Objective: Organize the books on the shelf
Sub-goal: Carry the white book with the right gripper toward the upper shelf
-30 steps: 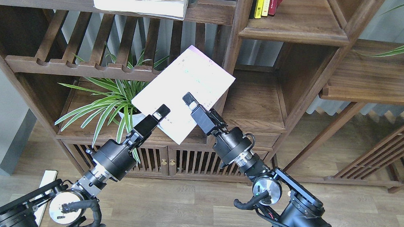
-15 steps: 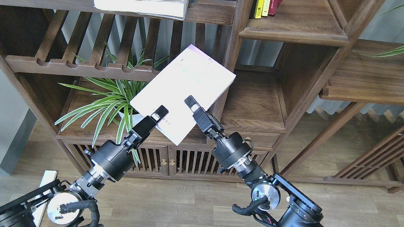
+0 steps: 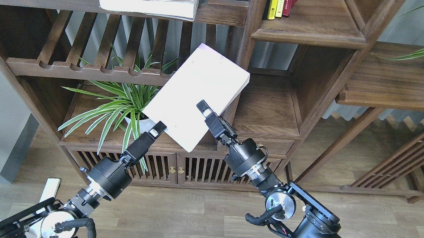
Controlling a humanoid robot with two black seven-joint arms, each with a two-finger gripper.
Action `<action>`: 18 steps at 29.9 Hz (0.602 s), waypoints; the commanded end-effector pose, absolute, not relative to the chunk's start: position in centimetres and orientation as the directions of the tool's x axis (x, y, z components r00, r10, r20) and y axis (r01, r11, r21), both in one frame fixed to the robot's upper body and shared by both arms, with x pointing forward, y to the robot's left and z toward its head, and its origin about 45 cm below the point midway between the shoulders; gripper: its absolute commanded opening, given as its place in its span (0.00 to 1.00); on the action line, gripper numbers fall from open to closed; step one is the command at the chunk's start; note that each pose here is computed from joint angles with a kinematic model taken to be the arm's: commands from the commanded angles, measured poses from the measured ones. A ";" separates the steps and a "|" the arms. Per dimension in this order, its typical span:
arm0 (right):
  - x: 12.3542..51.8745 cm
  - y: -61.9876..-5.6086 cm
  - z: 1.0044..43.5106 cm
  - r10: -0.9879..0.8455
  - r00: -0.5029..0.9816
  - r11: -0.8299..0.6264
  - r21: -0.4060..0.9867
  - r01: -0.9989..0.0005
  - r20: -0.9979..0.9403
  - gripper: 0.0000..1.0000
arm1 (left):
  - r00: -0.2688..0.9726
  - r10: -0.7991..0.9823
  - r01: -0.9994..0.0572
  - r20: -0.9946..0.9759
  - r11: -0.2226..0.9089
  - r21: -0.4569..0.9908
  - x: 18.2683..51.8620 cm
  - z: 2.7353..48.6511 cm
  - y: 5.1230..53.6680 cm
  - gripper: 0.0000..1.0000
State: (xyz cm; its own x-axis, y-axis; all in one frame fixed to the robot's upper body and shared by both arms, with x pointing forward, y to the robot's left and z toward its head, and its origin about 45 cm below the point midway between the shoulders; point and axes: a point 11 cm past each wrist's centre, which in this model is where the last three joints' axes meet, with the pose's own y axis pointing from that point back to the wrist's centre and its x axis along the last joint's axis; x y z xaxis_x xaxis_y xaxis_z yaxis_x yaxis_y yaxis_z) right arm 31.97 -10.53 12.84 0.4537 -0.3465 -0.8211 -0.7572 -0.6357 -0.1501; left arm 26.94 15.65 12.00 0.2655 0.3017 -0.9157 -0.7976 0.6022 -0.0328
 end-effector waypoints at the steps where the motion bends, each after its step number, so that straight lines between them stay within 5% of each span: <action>1: 32.0 -10.5 12.9 -0.346 0.454 -0.636 -0.151 -0.757 -0.821 0.05 | 0.266 0.304 -0.798 -0.915 0.602 -0.032 26.9 12.0 15.7 0.98; 6: 32.4 -10.5 13.3 -0.349 0.468 -0.643 -0.156 -0.750 -0.812 0.04 | 0.225 0.335 -0.806 -0.915 0.591 0.018 26.0 10.5 16.8 0.98; 18: 34.4 -21.4 13.6 -0.559 0.466 -0.605 -0.048 -0.795 -0.686 0.05 | 0.168 0.423 -0.837 -0.890 0.538 0.098 25.2 8.8 21.0 0.99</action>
State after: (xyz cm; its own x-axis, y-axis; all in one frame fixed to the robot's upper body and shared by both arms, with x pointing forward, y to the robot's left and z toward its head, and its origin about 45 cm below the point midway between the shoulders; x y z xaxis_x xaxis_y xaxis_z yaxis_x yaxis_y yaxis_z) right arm 34.09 -18.68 13.39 0.4760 -0.5114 -0.7154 -0.7797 -0.6217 -0.0743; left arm 25.08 20.19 8.78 0.1725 0.4108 -0.8953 -0.8293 0.5510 0.0930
